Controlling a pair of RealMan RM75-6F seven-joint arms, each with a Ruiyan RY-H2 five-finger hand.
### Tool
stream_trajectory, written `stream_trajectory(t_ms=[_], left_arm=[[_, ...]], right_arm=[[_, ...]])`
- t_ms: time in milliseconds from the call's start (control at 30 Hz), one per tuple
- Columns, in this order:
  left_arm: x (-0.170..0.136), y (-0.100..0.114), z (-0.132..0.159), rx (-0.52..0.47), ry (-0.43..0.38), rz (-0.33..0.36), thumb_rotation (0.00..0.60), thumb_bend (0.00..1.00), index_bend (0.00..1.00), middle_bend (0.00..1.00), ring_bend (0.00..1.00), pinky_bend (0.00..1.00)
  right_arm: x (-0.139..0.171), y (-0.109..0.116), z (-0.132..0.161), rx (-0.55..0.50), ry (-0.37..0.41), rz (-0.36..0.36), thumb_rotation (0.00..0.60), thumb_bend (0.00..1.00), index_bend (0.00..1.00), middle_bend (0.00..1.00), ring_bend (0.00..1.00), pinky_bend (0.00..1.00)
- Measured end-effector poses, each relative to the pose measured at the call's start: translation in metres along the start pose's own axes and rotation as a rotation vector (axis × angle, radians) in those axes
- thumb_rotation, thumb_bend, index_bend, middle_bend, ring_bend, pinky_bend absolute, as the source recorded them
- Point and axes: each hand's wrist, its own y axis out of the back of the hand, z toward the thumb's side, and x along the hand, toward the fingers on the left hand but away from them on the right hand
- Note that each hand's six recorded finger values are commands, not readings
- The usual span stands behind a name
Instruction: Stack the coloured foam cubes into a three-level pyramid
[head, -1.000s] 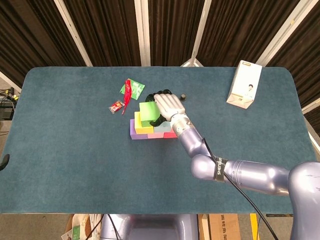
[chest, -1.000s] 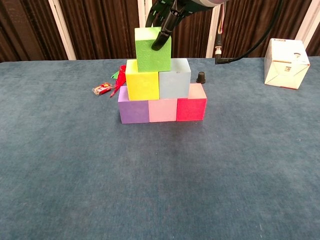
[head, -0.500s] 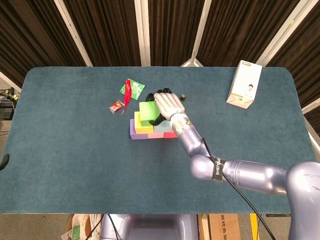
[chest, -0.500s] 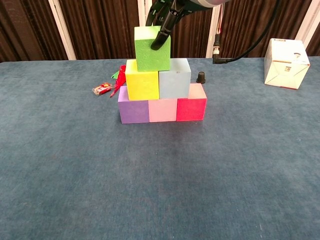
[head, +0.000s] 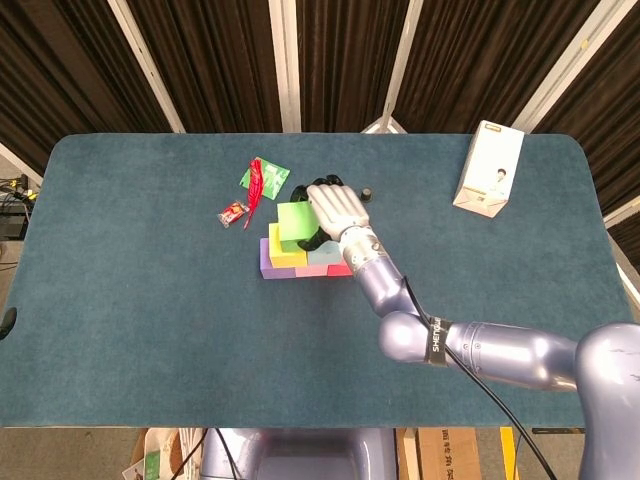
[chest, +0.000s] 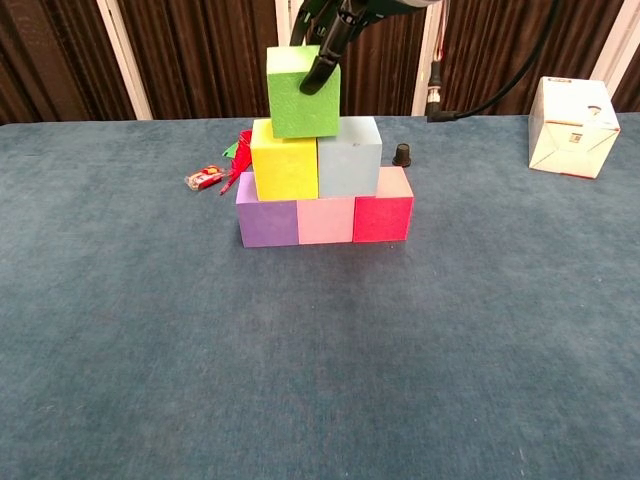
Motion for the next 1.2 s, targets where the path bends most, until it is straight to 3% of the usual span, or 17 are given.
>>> stream_trajectory(t_ms=[900, 1200], left_arm=[[-0.0005, -0.0008, 0.0001, 0.007, 0.008, -0.003, 0.600, 0.30, 0.00, 0.00, 0.00, 0.00], [-0.0004, -0.0015, 0.0005, 0.009, 0.008, -0.003, 0.600, 0.30, 0.00, 0.00, 0.00, 0.00]], right_arm=[[0.0014, -0.0025, -0.0055, 0.009, -0.012, 0.018, 0.600, 0.25, 0.36, 0.32, 0.14, 0.00], [0.0018, -0.0026, -0.0052, 0.015, -0.012, 0.019, 0.600, 0.25, 0.36, 0.27, 0.14, 0.00]])
